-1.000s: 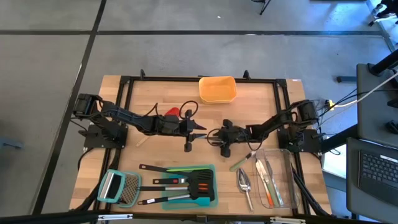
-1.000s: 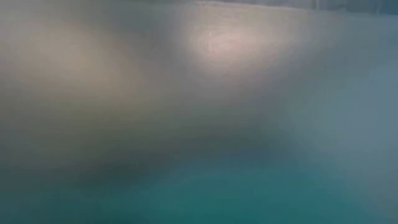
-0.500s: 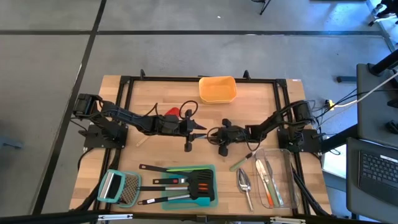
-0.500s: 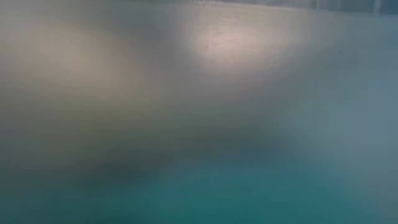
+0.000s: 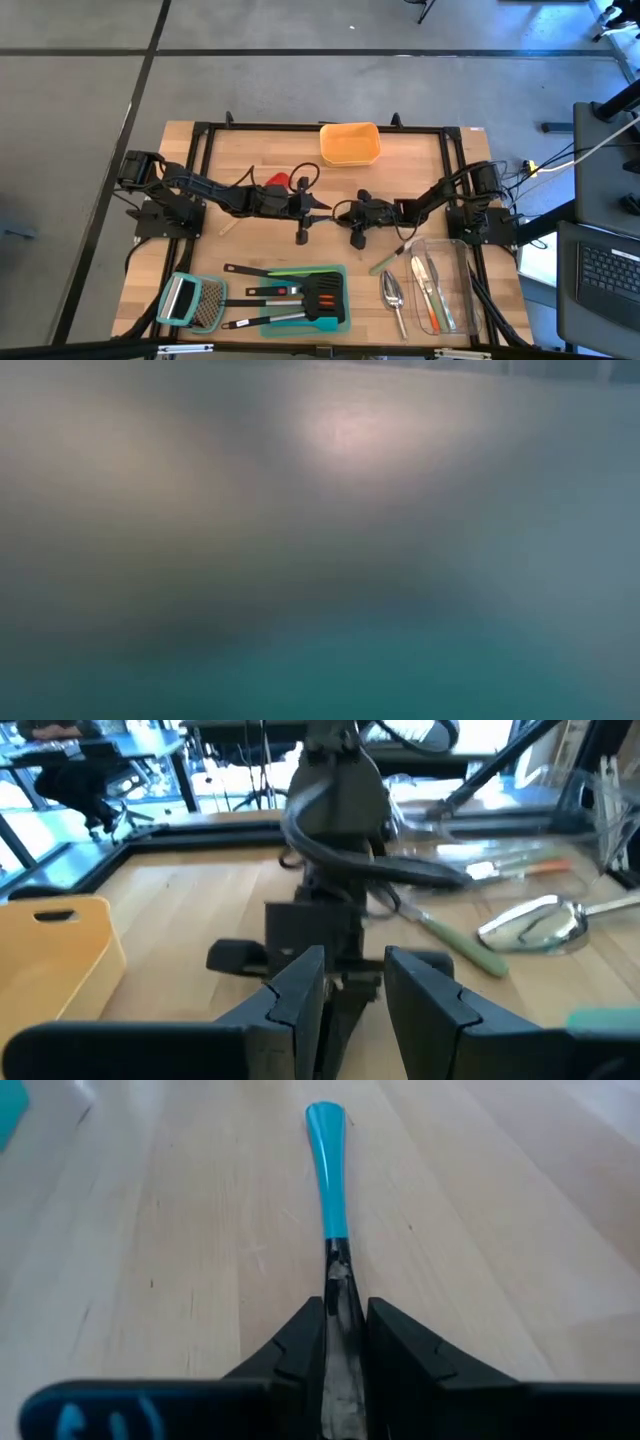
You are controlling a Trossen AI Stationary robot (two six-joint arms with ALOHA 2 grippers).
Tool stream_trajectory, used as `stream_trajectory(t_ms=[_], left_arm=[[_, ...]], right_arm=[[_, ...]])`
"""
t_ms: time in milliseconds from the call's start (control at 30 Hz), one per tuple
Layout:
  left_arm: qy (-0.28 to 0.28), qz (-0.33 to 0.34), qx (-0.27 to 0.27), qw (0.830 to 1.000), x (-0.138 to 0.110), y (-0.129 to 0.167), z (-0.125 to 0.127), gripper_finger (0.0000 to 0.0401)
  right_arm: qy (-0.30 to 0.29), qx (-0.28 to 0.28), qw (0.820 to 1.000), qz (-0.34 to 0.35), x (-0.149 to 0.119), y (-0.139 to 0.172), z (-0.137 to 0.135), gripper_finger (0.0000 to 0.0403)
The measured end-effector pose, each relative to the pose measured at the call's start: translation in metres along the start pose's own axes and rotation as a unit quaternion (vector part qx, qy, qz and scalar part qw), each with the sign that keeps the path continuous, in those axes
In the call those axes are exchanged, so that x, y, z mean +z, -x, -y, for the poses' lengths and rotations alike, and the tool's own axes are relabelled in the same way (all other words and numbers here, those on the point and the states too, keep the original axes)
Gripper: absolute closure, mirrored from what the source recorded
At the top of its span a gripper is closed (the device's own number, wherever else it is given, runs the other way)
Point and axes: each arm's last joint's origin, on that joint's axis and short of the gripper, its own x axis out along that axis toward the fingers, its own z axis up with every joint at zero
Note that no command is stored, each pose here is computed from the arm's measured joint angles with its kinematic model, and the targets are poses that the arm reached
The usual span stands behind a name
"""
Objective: Pick & Place Kitchen Items
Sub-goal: Put the blue table knife into the transparent bin
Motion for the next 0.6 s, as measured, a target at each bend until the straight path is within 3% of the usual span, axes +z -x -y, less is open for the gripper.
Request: stream_trajectory(t_ms=[333, 600], left_arm=[[-0.005, -0.105, -0.051, 0.993, -0.02, 0.003, 0.004, 0.0298], [-0.053, -0.123, -0.006, 0.991, -0.029, -0.002, 0.003, 0.0298]], right_arm=[[-0.057, 0.047, 0.997, -0.005, 0.002, -0.001, 0.006, 0.0327], [-0.083, 0.068, 0.994, -0.011, 0.004, -0.002, 0.013, 0.0328]])
